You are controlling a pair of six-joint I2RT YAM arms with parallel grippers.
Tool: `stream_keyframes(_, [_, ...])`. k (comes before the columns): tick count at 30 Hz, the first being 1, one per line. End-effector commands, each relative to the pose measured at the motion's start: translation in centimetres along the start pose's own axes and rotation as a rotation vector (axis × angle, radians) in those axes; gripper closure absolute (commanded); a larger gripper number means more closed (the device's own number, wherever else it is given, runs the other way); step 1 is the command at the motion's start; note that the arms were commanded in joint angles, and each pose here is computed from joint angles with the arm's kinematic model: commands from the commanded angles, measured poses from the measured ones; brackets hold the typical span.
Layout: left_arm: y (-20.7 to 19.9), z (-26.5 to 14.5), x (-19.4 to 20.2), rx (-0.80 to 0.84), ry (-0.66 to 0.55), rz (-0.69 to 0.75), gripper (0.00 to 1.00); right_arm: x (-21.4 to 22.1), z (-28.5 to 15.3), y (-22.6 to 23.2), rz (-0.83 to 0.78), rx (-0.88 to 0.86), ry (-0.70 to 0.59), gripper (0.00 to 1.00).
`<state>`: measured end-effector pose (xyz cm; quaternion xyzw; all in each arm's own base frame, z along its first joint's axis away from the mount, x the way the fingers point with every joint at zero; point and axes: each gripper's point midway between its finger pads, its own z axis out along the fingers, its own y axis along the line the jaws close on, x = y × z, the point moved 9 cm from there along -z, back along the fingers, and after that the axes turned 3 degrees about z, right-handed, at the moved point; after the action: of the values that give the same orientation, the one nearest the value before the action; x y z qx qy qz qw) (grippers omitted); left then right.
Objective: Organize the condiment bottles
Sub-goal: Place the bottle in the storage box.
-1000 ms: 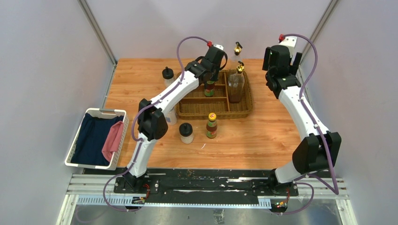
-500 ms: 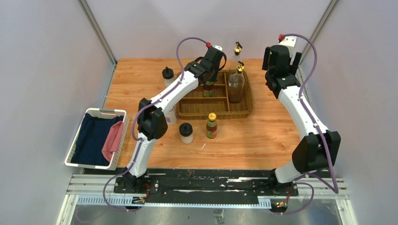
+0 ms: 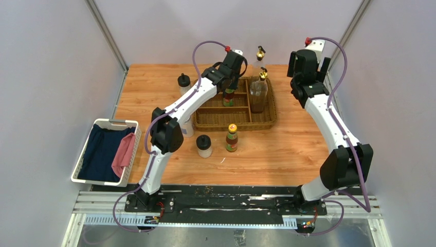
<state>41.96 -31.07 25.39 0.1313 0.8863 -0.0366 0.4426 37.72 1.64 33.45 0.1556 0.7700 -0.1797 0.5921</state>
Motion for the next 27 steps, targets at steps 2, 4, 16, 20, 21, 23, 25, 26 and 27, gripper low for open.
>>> stream_keyframes(2, [-0.2, 0.5, -1.2, 0.032, -0.063, -0.035, 0.56, 1.0, 0.8, -0.3, -0.015, 0.027, 0.017, 0.09])
stream_keyframes(4, [-0.3, 0.4, -1.3, 0.040, -0.064, -0.034, 0.48, 1.0, 0.8, -0.3, -0.015, 0.026, 0.016, 0.09])
stream_keyframes(16, [0.0, 0.0, -1.7, 0.017, -0.081, -0.026, 0.37, 0.8, 0.6, -0.3, -0.012, 0.018, 0.012, 0.09])
stream_keyframes(20, [0.7, -1.0, -3.0, -0.028, -0.132, -0.024, 0.32, 0.3, 0.6, -0.3, -0.008, 0.013, 0.004, 0.09])
stream_keyframes(21, [0.9, -1.4, -3.4, -0.038, -0.151, -0.027, 0.30, 0.2, 0.5, -0.3, -0.006, 0.011, 0.000, 0.09])
stream_keyframes(23, [1.5, -2.5, -4.1, -0.062, -0.184, -0.031, 0.26, -0.2, 0.4, -0.3, -0.005, 0.007, -0.006, 0.09])
stream_keyframes(25, [2.1, -3.8, -4.7, -0.089, -0.221, -0.038, 0.21, -0.5, 0.3, -0.4, -0.004, 0.008, -0.013, 0.09])
stream_keyframes(26, [2.5, -4.5, -4.9, -0.098, -0.237, -0.039, 0.19, -0.7, 0.2, -0.5, -0.004, 0.009, -0.016, 0.09])
stream_keyframes(27, [2.9, -5.5, -5.0, -0.108, -0.251, -0.043, 0.16, -0.8, 0.1, -0.5, -0.004, 0.007, -0.018, 0.09])
